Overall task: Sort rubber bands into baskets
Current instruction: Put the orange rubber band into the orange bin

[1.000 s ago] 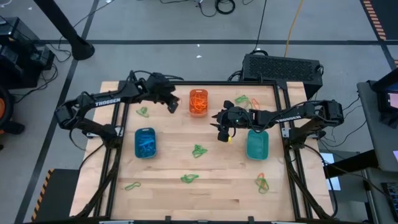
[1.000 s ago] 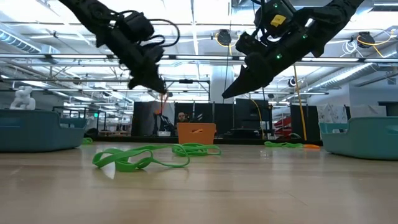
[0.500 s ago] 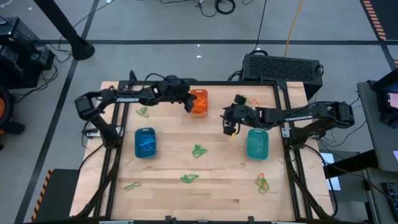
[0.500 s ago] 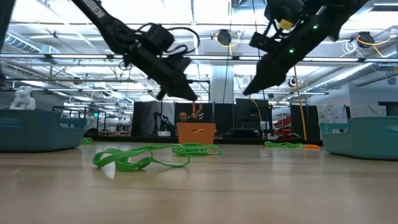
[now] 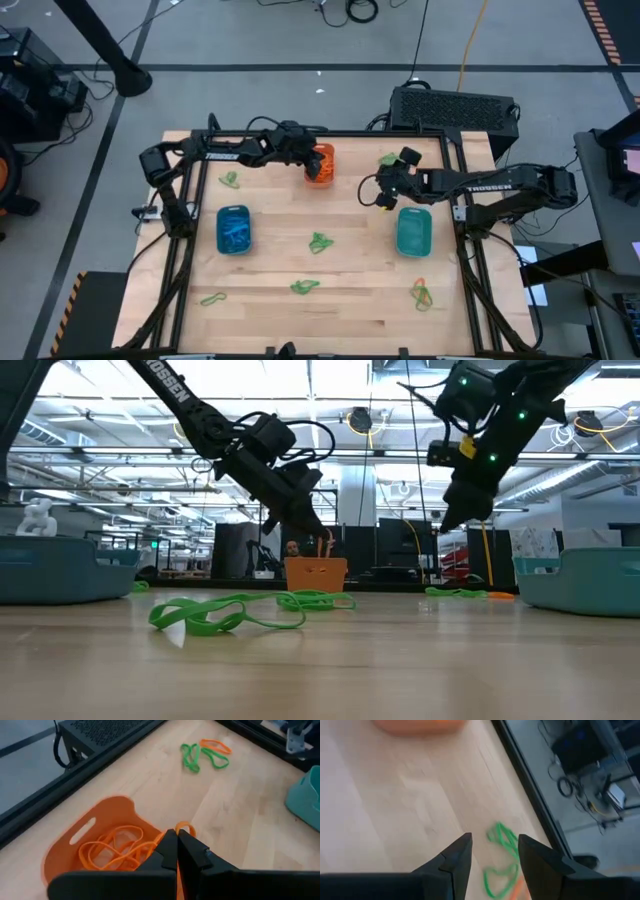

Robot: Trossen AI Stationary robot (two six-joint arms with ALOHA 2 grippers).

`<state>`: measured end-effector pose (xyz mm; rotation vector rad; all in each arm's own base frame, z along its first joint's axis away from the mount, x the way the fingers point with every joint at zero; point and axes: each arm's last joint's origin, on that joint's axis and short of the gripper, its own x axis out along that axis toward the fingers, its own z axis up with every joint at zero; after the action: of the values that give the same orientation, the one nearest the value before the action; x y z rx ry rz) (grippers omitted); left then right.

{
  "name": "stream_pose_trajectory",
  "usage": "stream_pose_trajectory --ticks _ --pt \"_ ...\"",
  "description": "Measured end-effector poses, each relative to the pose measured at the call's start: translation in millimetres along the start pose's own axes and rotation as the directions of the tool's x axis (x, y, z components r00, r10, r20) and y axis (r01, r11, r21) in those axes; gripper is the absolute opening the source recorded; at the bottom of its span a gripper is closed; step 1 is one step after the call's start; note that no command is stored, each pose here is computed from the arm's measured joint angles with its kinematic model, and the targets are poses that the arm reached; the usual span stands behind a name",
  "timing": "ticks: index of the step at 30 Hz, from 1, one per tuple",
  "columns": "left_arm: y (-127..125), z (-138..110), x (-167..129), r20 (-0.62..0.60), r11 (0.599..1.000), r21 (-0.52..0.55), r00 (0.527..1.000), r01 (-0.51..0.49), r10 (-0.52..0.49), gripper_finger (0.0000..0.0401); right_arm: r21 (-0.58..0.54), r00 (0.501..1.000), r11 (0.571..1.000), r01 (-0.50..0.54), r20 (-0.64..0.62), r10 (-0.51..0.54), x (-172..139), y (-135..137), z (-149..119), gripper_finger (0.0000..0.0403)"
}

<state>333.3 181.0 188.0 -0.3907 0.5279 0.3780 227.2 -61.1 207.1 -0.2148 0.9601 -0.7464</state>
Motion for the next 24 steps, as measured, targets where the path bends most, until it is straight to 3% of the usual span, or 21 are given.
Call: stream_pose_trajectory --ticks 9,17,24 --pt "2 -3 0 -0.019 0.998 -0.004 0.997 -0.069 0.069 0.0033 0.06 0.994 0.997 0.054 -0.093 -0.048 9 -15 -8 0.0138" --pt "4 -6 0 -0.043 0.993 0.02 0.992 -0.12 0.121 0.0079 0.158 0.976 0.98 0.124 -0.198 -0.091 21 -31 -22 0.0065" --pt "3 -2 -4 -0.104 0.992 -0.007 0.987 -0.126 0.124 0.0124 0.326 0.947 0.919 0.223 -0.296 -0.125 36 -46 -43 0.001"
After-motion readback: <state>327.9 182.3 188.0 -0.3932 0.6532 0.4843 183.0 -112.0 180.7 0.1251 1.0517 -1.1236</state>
